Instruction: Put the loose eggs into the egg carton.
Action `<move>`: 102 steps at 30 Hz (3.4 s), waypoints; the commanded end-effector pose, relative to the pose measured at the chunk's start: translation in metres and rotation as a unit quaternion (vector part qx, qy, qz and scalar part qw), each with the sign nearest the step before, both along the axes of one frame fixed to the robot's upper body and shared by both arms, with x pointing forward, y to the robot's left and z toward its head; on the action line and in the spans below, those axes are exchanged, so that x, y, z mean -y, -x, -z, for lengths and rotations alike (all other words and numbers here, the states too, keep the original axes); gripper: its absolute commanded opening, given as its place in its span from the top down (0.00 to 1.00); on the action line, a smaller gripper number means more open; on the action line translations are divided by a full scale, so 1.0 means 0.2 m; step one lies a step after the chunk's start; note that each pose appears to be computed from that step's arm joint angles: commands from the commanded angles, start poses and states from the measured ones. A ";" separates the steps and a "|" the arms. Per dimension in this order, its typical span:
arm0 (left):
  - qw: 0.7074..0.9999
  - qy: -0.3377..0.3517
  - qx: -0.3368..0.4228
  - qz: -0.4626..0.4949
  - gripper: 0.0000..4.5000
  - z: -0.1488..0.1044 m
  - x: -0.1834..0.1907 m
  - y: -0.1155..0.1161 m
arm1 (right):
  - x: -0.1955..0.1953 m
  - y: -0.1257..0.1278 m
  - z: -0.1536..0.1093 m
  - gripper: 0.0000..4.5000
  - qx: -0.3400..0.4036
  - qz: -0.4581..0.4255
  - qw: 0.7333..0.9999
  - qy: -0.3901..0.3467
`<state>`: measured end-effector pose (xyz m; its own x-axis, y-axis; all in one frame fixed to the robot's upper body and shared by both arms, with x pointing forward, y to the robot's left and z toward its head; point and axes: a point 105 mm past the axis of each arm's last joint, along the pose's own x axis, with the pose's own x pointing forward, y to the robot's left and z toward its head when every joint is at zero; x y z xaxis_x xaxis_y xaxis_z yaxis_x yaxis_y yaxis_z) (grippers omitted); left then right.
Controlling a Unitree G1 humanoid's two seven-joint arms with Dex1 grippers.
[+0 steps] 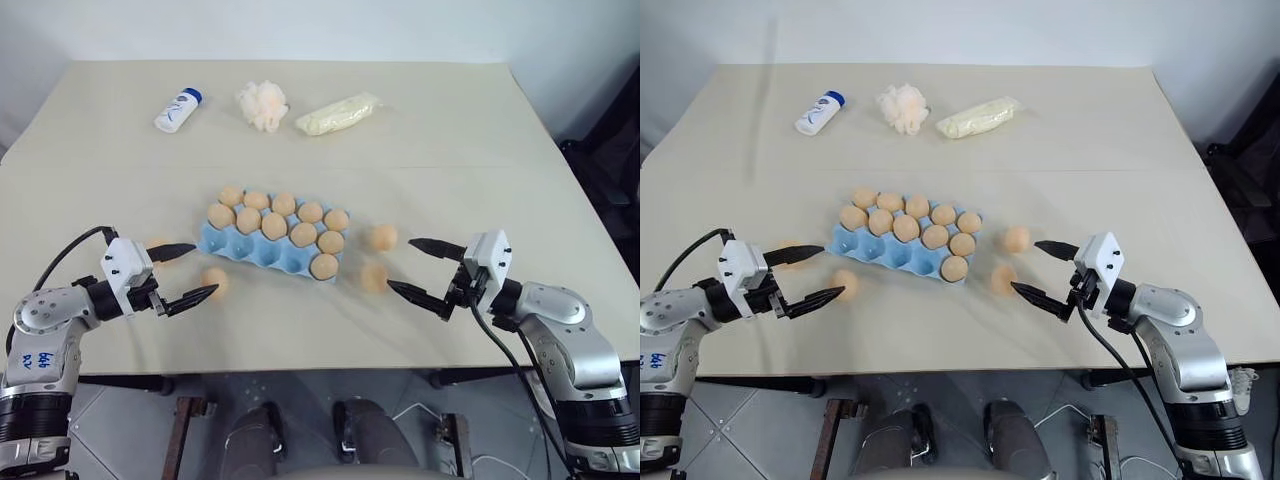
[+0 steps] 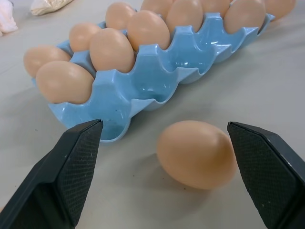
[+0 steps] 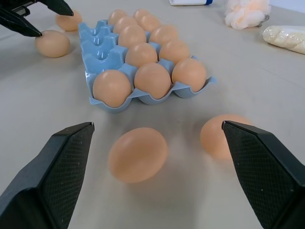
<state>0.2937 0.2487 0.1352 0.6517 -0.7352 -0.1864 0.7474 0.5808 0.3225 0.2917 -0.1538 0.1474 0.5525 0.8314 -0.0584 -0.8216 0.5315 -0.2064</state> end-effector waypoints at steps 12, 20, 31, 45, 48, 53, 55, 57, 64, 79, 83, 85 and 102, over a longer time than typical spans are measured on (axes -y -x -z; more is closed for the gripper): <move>0.986 0.013 0.022 0.164 0.01 -0.18 0.36 0.05 | 0.25 0.00 0.03 0.00 0.005 0.178 0.983 -0.042; 0.980 0.013 -0.022 0.198 0.01 -0.15 0.37 0.06 | 0.16 -0.11 0.00 0.00 -0.024 0.142 0.989 -0.042; 0.985 0.016 -0.003 0.171 0.01 -0.16 0.35 0.06 | -0.07 -0.39 -0.01 0.00 -0.063 0.083 0.994 0.008; 0.994 0.054 0.015 0.098 0.00 -0.17 0.29 0.07 | -0.13 -0.51 0.05 0.35 -0.060 0.040 0.996 0.045; 0.994 0.061 0.016 0.091 0.00 -0.16 0.30 0.07 | -0.13 -0.52 -0.02 0.50 -0.041 0.039 0.998 0.028; 0.996 0.058 0.018 0.058 0.00 -0.16 0.22 0.07 | -0.24 -0.44 -0.17 0.50 -0.007 -0.018 1.000 0.019; 0.997 0.058 0.020 0.046 0.00 -0.16 0.18 0.05 | -0.33 -0.40 -0.23 0.50 0.001 -0.052 0.999 0.016; 0.997 0.057 0.020 0.038 0.00 -0.16 0.16 0.05 | -0.43 -0.36 -0.27 0.50 0.005 -0.082 0.997 0.010; 0.998 0.049 0.017 0.023 0.00 -0.13 0.13 0.05 | -0.74 -0.27 -0.21 0.50 -0.005 -0.125 0.992 0.033; 0.998 0.054 0.016 0.028 0.00 -0.14 0.17 0.07 | -0.66 -0.21 -0.24 0.01 0.016 -0.101 0.994 0.026; 0.997 0.052 -0.007 0.060 0.00 -0.12 0.24 0.06 | -0.44 -0.16 -0.25 0.01 0.025 -0.077 0.997 0.003; 0.996 0.042 -0.005 0.073 0.00 -0.11 0.27 0.05 | -0.34 -0.12 -0.26 0.01 0.030 -0.066 0.997 -0.006; 0.987 0.016 -0.003 0.159 0.00 0.00 0.44 0.00 | 0.26 0.13 0.09 0.01 0.000 0.054 0.997 0.060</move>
